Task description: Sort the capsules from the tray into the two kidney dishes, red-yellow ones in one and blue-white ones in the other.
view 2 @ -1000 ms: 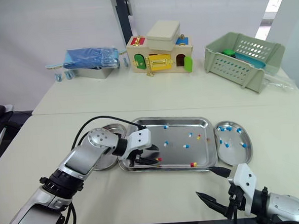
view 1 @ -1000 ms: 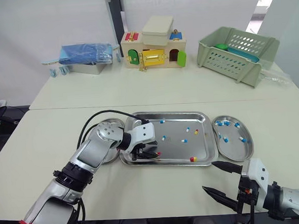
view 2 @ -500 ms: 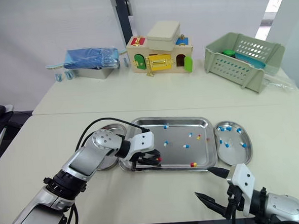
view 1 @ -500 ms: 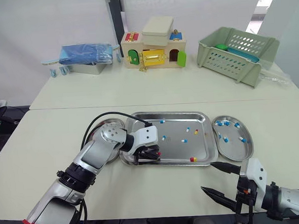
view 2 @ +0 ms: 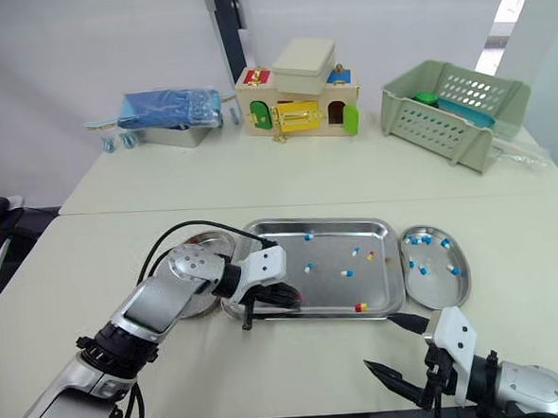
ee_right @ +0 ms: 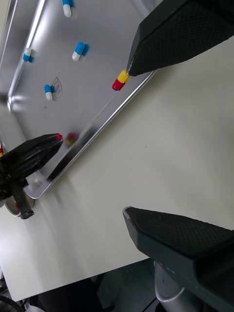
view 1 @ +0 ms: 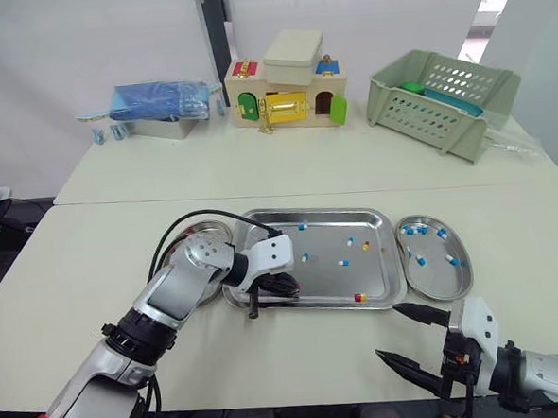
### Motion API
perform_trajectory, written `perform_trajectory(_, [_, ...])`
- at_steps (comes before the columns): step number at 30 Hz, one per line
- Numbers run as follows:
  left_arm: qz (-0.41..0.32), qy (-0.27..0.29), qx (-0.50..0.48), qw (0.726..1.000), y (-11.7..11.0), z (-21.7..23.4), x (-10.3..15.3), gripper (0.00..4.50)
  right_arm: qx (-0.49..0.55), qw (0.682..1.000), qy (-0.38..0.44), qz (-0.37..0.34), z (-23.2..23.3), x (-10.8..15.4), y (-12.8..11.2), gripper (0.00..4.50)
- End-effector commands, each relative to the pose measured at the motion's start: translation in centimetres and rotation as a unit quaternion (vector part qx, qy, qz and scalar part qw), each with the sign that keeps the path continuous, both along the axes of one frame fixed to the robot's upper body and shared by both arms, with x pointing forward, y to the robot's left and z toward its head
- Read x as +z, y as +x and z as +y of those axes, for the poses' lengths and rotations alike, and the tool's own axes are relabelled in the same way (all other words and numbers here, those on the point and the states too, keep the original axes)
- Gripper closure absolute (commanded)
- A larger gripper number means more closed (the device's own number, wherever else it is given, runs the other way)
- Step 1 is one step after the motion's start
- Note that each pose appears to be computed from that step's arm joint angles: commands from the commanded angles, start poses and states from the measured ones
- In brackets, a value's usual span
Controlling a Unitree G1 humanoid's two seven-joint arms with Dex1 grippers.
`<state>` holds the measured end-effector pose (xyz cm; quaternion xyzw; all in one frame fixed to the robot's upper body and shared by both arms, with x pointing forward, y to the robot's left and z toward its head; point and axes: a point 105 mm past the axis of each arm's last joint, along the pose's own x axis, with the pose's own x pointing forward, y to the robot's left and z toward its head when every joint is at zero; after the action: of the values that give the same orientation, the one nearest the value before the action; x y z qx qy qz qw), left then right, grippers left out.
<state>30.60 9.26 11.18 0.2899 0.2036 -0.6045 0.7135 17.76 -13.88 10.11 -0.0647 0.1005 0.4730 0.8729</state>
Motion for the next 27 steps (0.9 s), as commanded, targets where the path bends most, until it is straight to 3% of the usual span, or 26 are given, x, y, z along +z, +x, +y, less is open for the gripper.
perform_trajectory(1, [-0.022, -0.031, 0.064, 0.997, 0.2, 2.4, 3.5, 4.48, 0.031, 0.999, 0.008, -0.016, 0.6, 0.7, -0.4, 0.0])
perform_trajectory(13, [-0.029, -0.016, 0.31, 0.95, -0.7, 13.3, 4.7, 4.48, 0.113, 0.993, -0.004, -0.03, 1.5, 1.2, 0.4, 0.0])
perform_trajectory(17, [-0.033, -0.014, 0.35, 0.936, -0.5, 14.5, 4.2, 4.48, 0.118, 0.993, -0.005, -0.029, 1.5, 1.0, 0.6, 0.0])
perform_trajectory(26, [-0.031, -0.026, 0.35, 0.936, -0.3, 14.0, 3.5, 4.48, 0.121, 0.992, -0.004, -0.03, 1.5, 1.0, 0.9, 0.0])
perform_trajectory(27, [-0.031, -0.027, 0.351, 0.935, -0.1, 14.0, 3.5, 4.24, 0.12, 0.992, -0.005, -0.029, 1.5, 1.0, 0.9, 0.0])
